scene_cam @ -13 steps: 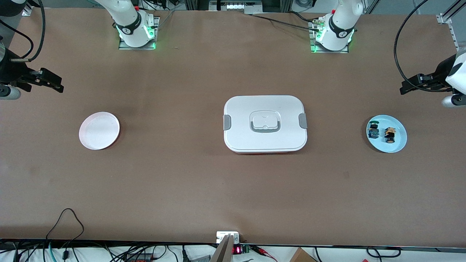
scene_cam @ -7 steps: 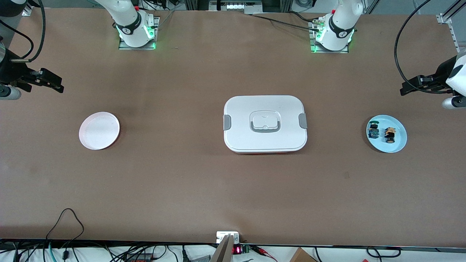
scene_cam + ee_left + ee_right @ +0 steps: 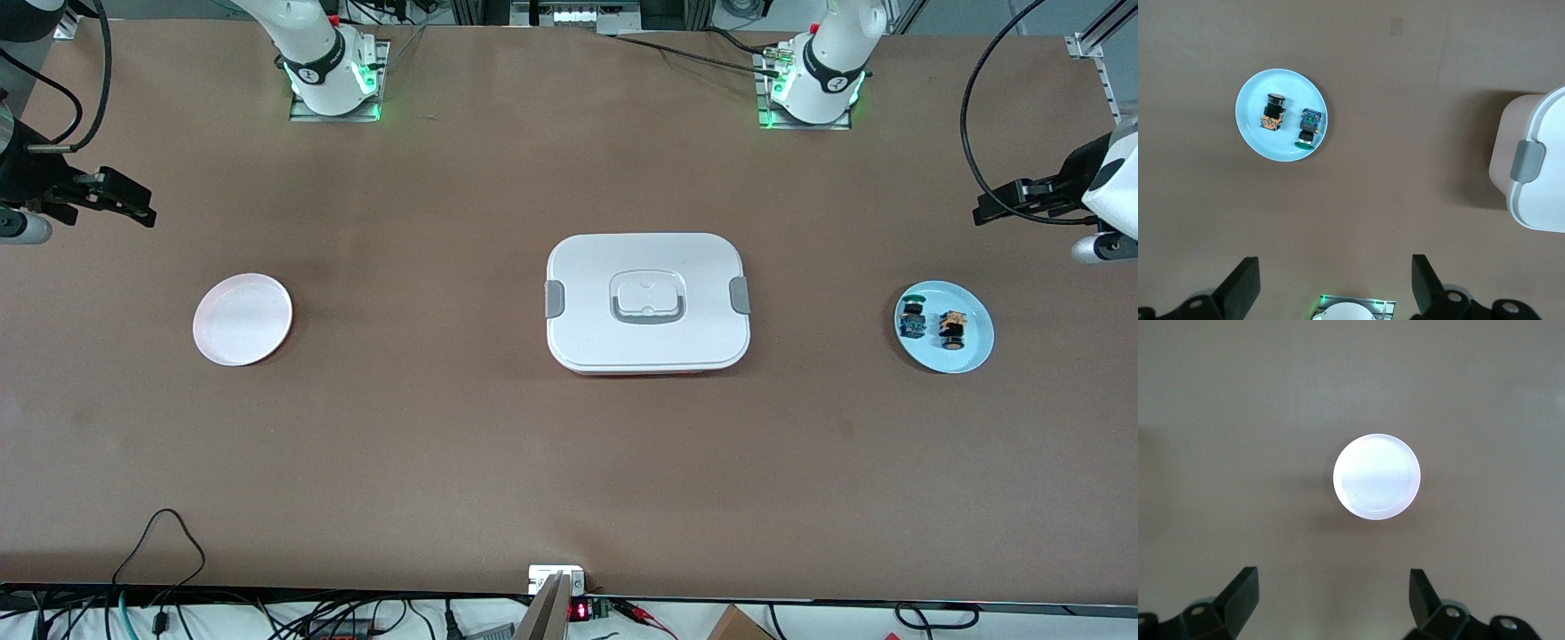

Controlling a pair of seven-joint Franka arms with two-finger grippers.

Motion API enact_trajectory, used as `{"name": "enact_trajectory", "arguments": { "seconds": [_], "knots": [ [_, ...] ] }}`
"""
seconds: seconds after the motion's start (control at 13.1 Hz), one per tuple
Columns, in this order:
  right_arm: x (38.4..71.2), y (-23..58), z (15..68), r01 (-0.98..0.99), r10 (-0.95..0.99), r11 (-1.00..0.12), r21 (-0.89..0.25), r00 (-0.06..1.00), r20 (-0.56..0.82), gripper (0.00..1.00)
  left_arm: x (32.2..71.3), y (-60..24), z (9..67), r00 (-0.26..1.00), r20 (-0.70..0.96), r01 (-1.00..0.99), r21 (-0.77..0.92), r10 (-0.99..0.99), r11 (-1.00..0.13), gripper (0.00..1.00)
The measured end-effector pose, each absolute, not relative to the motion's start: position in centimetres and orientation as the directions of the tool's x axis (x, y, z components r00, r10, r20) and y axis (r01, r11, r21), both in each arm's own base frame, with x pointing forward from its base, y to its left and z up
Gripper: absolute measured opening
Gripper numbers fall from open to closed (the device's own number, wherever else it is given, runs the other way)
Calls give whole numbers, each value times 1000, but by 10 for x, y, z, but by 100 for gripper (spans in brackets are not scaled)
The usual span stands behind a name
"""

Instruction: Transfer orange switch to right arm and place

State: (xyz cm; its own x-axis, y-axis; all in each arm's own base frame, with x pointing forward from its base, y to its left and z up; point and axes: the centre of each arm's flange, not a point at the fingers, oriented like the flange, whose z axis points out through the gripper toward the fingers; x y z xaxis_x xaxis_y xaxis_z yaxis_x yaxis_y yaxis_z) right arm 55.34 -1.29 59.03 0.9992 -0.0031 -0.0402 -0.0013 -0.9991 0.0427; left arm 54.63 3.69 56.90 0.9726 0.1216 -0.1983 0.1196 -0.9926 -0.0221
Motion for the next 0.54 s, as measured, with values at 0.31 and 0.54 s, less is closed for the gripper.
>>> {"name": "enact_trajectory", "arguments": {
  "seconds": [0.31,0.54],
  "knots": [
    [554,-13,591,-1,-3,-999,43,999,-36,100,547,43,563,977,-214,0,6,-1,-1000,100],
    [554,-13,591,-1,-3,-999,42,999,-35,100,550,75,548,958,-234,-156,57,-165,-986,100]
  ]
}}
